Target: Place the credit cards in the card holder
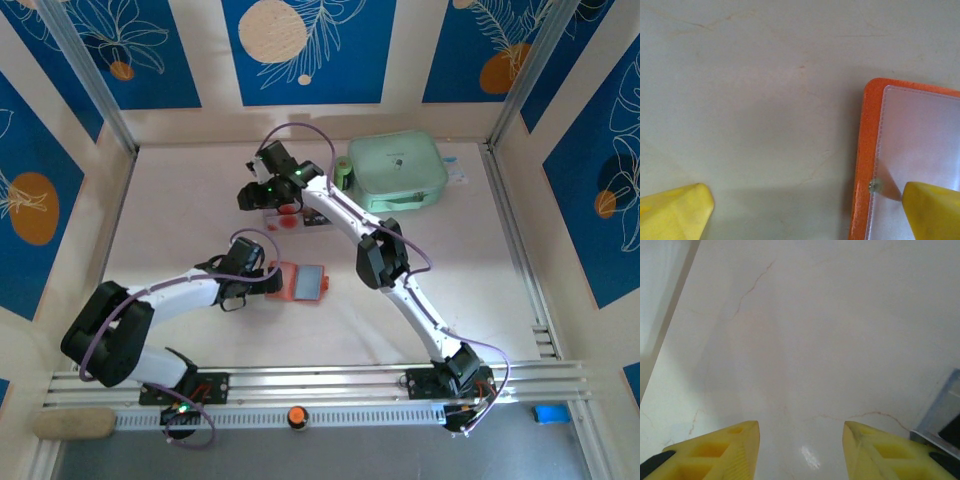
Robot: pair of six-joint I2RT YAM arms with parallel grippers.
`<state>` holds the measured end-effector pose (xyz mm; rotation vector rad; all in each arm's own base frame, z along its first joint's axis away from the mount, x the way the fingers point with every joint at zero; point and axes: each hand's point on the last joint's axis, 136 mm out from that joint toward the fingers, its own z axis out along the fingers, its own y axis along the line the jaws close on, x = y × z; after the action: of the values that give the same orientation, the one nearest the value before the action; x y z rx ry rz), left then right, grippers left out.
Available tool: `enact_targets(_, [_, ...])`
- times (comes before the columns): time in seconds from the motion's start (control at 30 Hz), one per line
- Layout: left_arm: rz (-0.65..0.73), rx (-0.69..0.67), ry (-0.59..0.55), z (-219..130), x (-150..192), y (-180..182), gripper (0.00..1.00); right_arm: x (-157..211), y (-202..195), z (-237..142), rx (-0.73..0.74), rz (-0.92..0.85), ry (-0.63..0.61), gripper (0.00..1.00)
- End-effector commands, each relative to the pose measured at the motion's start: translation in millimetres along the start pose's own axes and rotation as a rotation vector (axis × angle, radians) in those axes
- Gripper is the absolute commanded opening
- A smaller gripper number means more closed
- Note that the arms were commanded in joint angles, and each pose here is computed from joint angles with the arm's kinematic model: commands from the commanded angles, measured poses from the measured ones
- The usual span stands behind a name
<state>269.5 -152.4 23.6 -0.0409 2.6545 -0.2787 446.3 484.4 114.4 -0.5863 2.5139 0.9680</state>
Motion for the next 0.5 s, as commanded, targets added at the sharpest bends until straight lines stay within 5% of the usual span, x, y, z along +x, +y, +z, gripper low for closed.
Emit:
enact_targets(0.0, [0.015, -0.086, 0.132, 5, 39, 25, 1.00, -8, 1, 6, 0.017, -0.013, -0.040, 0.48])
enact_targets(0.47, [0.014, -0.085, 0.133, 5, 39, 25, 1.00, -6, -37, 5, 0.238, 0.033, -0.075, 0.48])
